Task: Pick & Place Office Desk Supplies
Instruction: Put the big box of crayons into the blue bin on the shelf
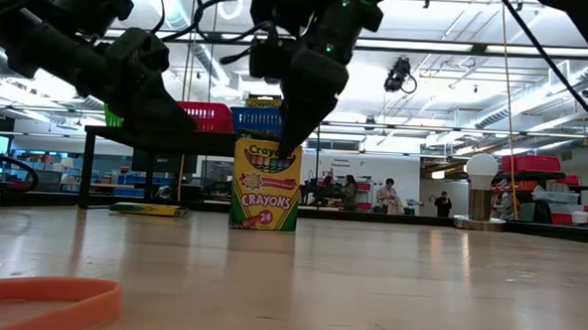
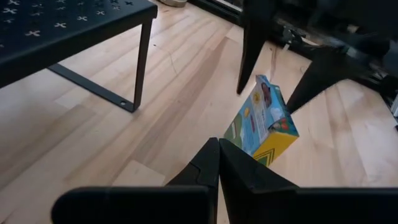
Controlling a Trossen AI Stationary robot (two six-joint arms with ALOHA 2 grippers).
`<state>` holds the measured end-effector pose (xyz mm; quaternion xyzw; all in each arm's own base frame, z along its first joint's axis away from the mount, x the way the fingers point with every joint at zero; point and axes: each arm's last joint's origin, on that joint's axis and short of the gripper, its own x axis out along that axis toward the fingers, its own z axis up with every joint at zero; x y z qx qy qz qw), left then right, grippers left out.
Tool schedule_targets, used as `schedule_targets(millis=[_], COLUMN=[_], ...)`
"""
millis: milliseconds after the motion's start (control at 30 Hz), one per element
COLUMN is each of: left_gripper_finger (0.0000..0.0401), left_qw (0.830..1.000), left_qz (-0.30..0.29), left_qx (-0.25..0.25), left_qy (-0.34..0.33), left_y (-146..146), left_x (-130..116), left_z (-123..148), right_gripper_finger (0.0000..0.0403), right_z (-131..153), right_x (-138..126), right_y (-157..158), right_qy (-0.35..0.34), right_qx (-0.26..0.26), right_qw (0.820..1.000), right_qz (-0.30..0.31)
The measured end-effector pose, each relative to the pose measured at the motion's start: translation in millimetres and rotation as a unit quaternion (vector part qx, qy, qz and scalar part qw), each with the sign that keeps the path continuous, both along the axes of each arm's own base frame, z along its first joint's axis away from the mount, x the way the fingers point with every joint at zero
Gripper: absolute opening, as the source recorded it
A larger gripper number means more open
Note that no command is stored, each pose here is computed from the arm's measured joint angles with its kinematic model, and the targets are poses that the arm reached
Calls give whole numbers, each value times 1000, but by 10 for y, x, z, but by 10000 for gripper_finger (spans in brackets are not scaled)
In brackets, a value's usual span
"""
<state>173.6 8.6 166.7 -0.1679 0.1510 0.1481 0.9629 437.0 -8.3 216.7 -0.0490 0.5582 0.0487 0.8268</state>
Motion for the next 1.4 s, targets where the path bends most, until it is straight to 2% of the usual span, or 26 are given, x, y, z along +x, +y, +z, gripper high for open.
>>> schedule_targets(millis=[167, 400, 500, 600, 700, 867, 1033, 1167, 1400], left_gripper_finger=[12, 12, 13, 13, 13, 13, 13, 13, 13], left_qw=[1000, 1000, 1000, 1000, 1000, 1000, 1000, 1000, 1000], left_qz=[-9, -3, -1, 0, 0, 0, 0, -1, -3], left_qx=[0, -13, -17, -19, -19, -19, -19, -17, -13], left_qy=[0, -1, -3, -4, -7, -8, -7, -7, -6], left_y=[-4, -1, -1, -1, 0, 0, 0, -1, -2], left_x=[2, 1, 1, 2, 1, 1, 1, 1, 1], left_z=[1, -2, -1, 1, 8, 8, 8, 9, 9], right_gripper_finger=[243, 148, 113, 93, 89, 98, 95, 96, 96], right_z=[-92, -79, 11, 237, 577, 1205, 1690, 1757, 1593], right_x=[34, 27, 8, 29, 30, 11, -92, -160, -146], right_y=[4, 16, 19, -1, -52, -284, -651, -1032, -1474], right_qy=[6, 5, 4, -11, -30, -104, -179, -200, -186], right_qx=[8, 32, 36, 37, 35, 26, -24, -66, -106], right_qw=[1000, 999, 999, 999, 999, 994, 981, 970, 969], right_qz=[3, 7, 7, 7, 9, -14, -72, -121, -122])
